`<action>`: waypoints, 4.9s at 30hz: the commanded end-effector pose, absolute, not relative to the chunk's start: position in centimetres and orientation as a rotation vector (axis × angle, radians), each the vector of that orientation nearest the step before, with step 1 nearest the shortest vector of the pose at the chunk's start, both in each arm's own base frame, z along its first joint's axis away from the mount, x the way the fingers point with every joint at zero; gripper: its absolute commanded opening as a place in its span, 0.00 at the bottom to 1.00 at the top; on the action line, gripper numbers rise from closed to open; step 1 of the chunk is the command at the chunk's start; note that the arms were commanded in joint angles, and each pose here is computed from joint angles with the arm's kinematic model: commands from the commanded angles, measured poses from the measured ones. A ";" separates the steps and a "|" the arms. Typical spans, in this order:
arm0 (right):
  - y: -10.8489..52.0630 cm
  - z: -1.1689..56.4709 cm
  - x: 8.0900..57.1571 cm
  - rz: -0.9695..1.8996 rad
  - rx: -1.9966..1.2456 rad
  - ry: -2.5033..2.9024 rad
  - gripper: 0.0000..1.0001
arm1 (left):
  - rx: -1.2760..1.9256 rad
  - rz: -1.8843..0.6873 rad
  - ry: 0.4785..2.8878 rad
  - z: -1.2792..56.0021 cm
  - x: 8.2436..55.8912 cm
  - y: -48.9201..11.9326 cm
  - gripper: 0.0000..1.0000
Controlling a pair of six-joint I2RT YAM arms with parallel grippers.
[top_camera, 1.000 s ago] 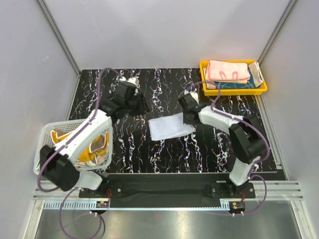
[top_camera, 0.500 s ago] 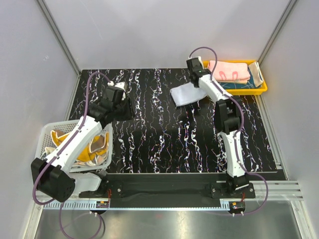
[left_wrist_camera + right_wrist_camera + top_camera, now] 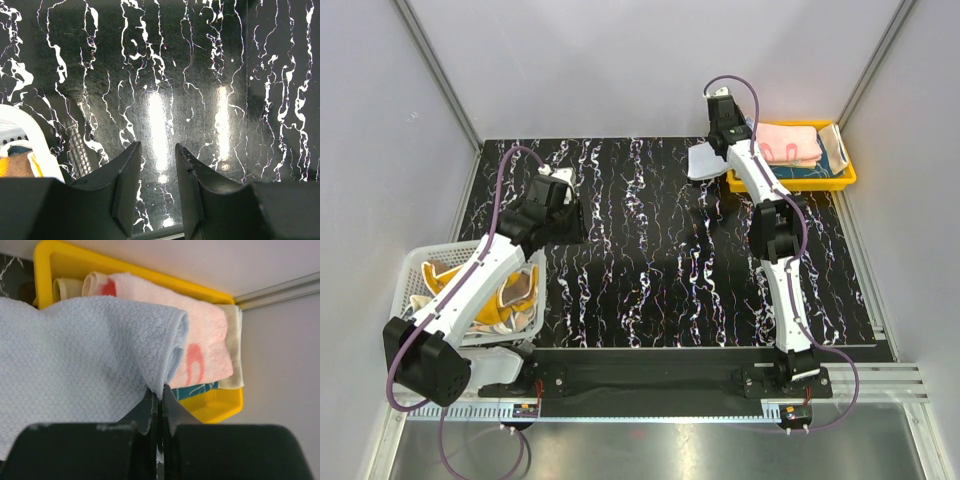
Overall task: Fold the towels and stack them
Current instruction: Neatly place the folded towel into the bin, then grab crumpled towel, then move the towel to the center of the board
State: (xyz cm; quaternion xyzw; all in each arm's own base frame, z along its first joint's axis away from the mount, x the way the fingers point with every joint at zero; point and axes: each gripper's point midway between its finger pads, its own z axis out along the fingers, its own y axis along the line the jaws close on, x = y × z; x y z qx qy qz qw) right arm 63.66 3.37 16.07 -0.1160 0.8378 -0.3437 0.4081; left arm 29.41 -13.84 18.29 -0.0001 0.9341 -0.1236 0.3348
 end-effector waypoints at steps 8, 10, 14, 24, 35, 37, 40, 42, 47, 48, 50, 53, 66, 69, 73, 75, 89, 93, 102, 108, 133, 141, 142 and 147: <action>0.8 26.4 65.5 -0.972 -0.207 1.861 0.00 | 0.029 -0.330 2.403 18.8 29.9 -13.6 0.38; 0.7 27.3 65.6 -0.967 -0.203 1.841 0.00 | 0.030 -0.332 2.410 18.7 29.9 -13.6 0.38; 0.0 28.4 65.6 -0.982 -0.198 1.822 0.00 | 0.029 -0.336 2.412 18.6 30.0 -13.6 0.38; -1.5 30.6 64.8 -0.966 -0.176 1.800 0.00 | 0.025 -0.335 2.422 18.2 30.1 -13.5 0.37; -5.0 32.9 64.2 -0.913 -0.121 1.778 0.00 | 0.041 -0.373 2.437 17.9 29.9 -14.0 0.37; -6.9 31.9 64.3 -0.848 -0.090 1.808 0.00 | 0.045 -0.379 2.441 17.8 29.8 -14.1 0.37; -8.1 28.7 65.1 -0.688 -0.064 1.868 0.01 | 0.047 -0.380 2.448 17.6 29.8 -14.1 0.37; -10.7 26.5 65.6 -0.633 -0.006 1.890 0.12 | 0.048 -0.382 2.453 17.5 29.9 -14.2 0.37; -11.8 17.8 67.4 -0.477 0.054 1.998 0.70 | 0.053 -0.376 2.474 16.8 29.8 -14.2 0.37; -12.1 17.5 67.4 -0.446 0.099 2.006 0.81 | 0.050 -0.373 2.474 16.8 29.8 -14.2 0.37; -12.1 16.1 67.6 -0.418 0.123 2.027 0.90 | 0.047 -0.365 2.476 16.7 29.9 -14.1 0.37; -11.8 17.2 67.7 -0.389 0.156 2.007 0.99 | 0.048 -0.368 2.483 16.5 29.9 -14.2 0.37; -9.4 24.8 64.0 -0.193 0.323 1.955 1.00 | 0.045 -0.393 2.458 17.2 30.0 -14.4 0.39; -7.4 25.2 62.4 -0.091 0.360 1.973 1.00 | 0.030 -0.398 2.441 17.7 30.0 -14.2 0.40; -1.4 27.2 58.8 0.047 0.330 1.969 1.00 | -0.139 -0.273 2.401 18.5 30.6 -12.0 0.43; 4.3 25.4 56.8 0.121 0.268 2.023 1.00 | -0.244 -0.183 2.389 18.8 30.2 -10.1 0.47; 25.7 19.7 40.4 0.559 -0.137 2.212 1.00 | -1.441 0.360 2.093 12.9 26.6 10.5 0.68; 27.4 19.5 38.5 0.593 -0.196 2.221 1.00 | -1.563 0.421 2.107 9.7 27.0 12.4 0.66; 28.4 19.5 37.3 0.604 -0.244 2.221 1.00 | -1.653 0.552 2.164 5.7 27.2 14.6 0.63; 28.3 19.1 37.3 0.594 -0.243 2.231 1.00 | -1.650 0.575 2.175 5.7 26.6 14.7 0.31; 25.6 23.9 37.8 0.470 -0.171 2.136 1.00 | -0.758 -0.056 1.901 35.8 33.3 -2.7 0.00; 23.3 29.1 37.7 0.418 -0.080 2.022 1.00 | -0.475 -0.192 1.900 41.9 34.3 -12.2 0.00; 23.1 29.7 37.6 0.419 -0.076 2.008 1.00 | -0.443 -0.237 1.885 43.4 33.5 -13.5 0.00; 22.2 32.0 36.6 0.434 -0.055 1.957 1.00 | -0.402 -0.294 1.883 44.0 32.3 -16.0 0.00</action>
